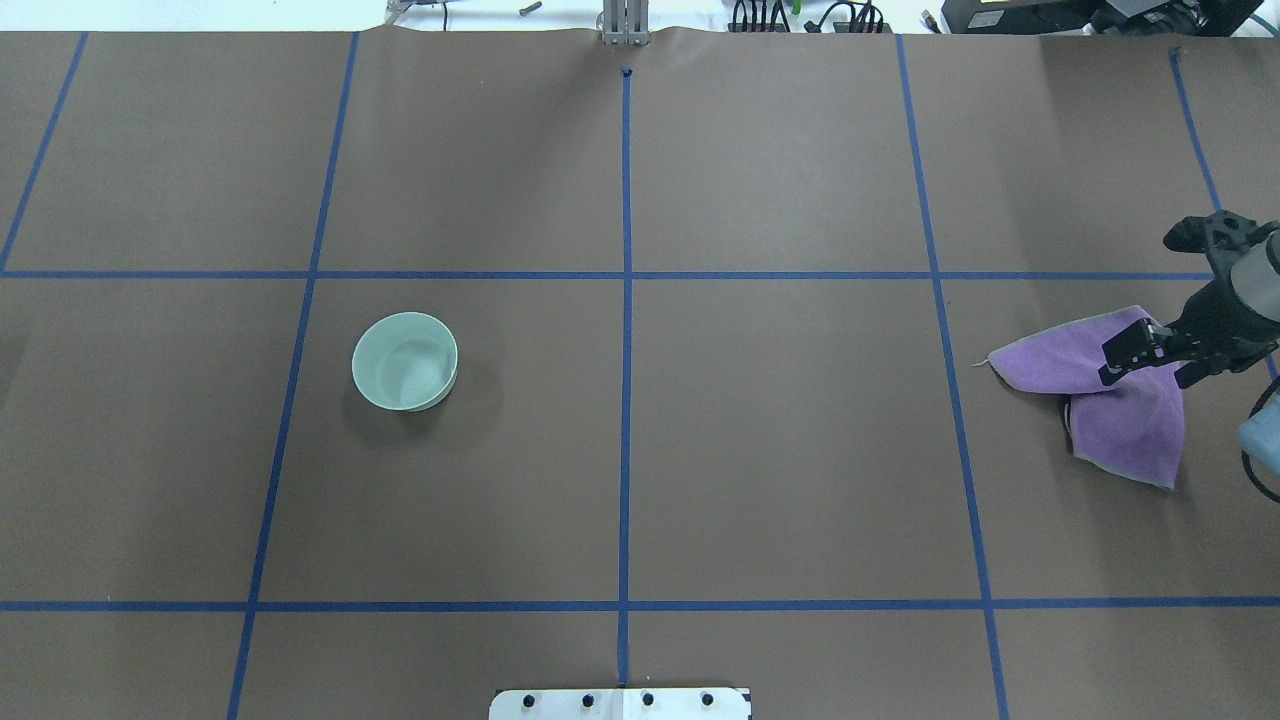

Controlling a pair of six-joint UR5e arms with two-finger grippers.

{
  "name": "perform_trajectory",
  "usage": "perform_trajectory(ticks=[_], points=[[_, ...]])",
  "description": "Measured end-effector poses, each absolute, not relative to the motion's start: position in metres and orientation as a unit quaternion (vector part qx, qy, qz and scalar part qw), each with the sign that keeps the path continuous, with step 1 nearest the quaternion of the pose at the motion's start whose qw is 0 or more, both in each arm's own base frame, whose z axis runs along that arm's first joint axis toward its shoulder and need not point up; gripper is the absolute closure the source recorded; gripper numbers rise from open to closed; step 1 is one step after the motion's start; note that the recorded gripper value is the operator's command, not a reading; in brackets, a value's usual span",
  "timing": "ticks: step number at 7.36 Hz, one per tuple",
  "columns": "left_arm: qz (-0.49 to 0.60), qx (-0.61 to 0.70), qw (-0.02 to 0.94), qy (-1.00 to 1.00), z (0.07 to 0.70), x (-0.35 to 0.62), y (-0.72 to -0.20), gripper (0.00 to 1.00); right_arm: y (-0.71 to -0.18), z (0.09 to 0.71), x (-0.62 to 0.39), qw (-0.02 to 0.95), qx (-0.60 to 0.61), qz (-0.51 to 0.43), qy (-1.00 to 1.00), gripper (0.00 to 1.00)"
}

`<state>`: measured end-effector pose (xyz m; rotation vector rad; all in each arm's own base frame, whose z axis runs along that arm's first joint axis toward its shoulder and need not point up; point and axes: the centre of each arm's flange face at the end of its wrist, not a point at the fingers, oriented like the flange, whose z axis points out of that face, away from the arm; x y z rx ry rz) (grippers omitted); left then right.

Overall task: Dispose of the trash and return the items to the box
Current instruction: 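Reach the right gripper to the purple cloth and pinch its corner, then lift the cloth toward the pink bin while the left gripper reaches the bowl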

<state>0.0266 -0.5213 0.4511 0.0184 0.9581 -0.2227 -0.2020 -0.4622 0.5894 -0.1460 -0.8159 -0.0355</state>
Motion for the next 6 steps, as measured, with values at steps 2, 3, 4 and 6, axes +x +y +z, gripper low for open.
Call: perform_trajectory(ticks=[2, 3, 4, 6], points=[[-0.105, 0.008, 0.881, 0.462, 0.450, 0.034, -0.522, 0.03, -0.473, 0.598, -0.220, 0.921, -0.073, -0.023, -0.383, 0.53], [-0.102, 0.007, 0.881, 0.462, 0.450, 0.038, -0.522, 0.03, -0.481, 0.598, -0.226, 0.921, -0.073, -0.024, -0.382, 1.00], [-0.101, 0.007, 0.881, 0.462, 0.450, 0.039, -0.521, 0.03, -0.484, 0.597, -0.228, 0.921, -0.072, -0.026, -0.382, 1.00], [-0.098, 0.007, 0.881, 0.462, 0.449, 0.042, -0.522, 0.03, -0.483, 0.597, -0.227, 0.921, -0.069, -0.028, -0.383, 1.00]])
